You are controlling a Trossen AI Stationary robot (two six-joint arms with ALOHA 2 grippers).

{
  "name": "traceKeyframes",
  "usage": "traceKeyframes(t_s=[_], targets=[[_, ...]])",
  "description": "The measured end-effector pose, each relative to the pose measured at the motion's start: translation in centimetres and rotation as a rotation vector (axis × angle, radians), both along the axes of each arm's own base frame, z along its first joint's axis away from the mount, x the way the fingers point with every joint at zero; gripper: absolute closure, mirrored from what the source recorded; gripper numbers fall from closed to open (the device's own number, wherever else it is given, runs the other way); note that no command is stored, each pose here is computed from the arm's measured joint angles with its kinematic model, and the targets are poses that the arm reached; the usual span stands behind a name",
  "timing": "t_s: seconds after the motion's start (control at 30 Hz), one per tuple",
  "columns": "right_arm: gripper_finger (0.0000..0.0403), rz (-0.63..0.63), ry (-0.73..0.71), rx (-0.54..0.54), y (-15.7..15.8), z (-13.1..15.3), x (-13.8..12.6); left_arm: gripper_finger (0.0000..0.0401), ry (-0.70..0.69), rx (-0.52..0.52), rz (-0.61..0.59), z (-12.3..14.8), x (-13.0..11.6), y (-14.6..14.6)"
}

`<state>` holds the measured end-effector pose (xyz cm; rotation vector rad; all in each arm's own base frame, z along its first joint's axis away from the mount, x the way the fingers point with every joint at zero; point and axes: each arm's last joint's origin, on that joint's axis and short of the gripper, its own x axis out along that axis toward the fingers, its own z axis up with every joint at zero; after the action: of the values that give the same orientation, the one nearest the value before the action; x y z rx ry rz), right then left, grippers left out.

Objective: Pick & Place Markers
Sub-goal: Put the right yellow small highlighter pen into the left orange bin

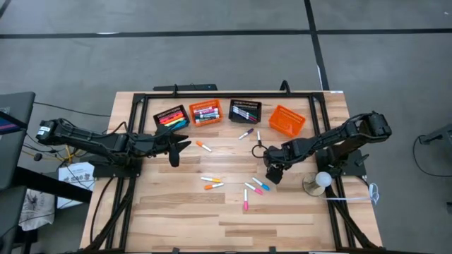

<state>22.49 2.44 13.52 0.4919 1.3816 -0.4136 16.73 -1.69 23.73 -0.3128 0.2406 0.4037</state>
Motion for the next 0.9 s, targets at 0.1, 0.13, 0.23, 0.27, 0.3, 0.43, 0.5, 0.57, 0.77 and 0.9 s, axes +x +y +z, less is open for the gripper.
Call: traceKeyframes(t_s=[0.1,0.13,0.23,0.27,0.3,0.43,0.5,0.57,0.77,0.9], targets=[[0.0176,-0.003,0.005,-0.021,-0.07,-0.03,-0.08,0.0263,-0.001,0.004,0.012,0.01,-0.01,0.03],[0.0179,-0.004,0.009,-0.024,-0.08,-0.04,-0.12,0.0263,-0.002,0.007,0.020,0.01,-0.02,0.05],[0.0197,-0.005,0.019,-0.030,-0.11,-0.05,-0.22,0.0263,-0.004,0.017,0.049,0.03,-0.05,0.14],[0.0204,-0.005,0.021,-0.031,-0.11,-0.05,-0.24,0.0263,-0.004,0.021,0.059,0.04,-0.06,0.16],[0.0213,-0.005,0.024,-0.031,-0.12,-0.06,-0.26,0.0263,-0.005,0.023,0.066,0.04,-0.07,0.19],[0.0253,-0.012,0.028,-0.028,-0.12,-0.06,-0.30,0.0263,-0.005,0.026,0.074,0.04,-0.08,0.21],[0.0275,-0.013,0.029,-0.027,-0.12,-0.06,-0.31,0.0263,-0.005,0.026,0.074,0.04,-0.08,0.21],[0.0298,-0.013,0.029,-0.026,-0.11,-0.06,-0.32,0.0263,-0.005,0.026,0.074,0.04,-0.08,0.20],[0.0355,-0.013,0.030,-0.022,-0.10,-0.06,-0.31,0.0263,-0.004,0.028,0.073,0.05,-0.08,0.21],[0.0376,-0.012,0.030,-0.019,-0.09,-0.05,-0.32,0.0263,0.011,0.064,0.061,0.05,-0.08,0.21]])
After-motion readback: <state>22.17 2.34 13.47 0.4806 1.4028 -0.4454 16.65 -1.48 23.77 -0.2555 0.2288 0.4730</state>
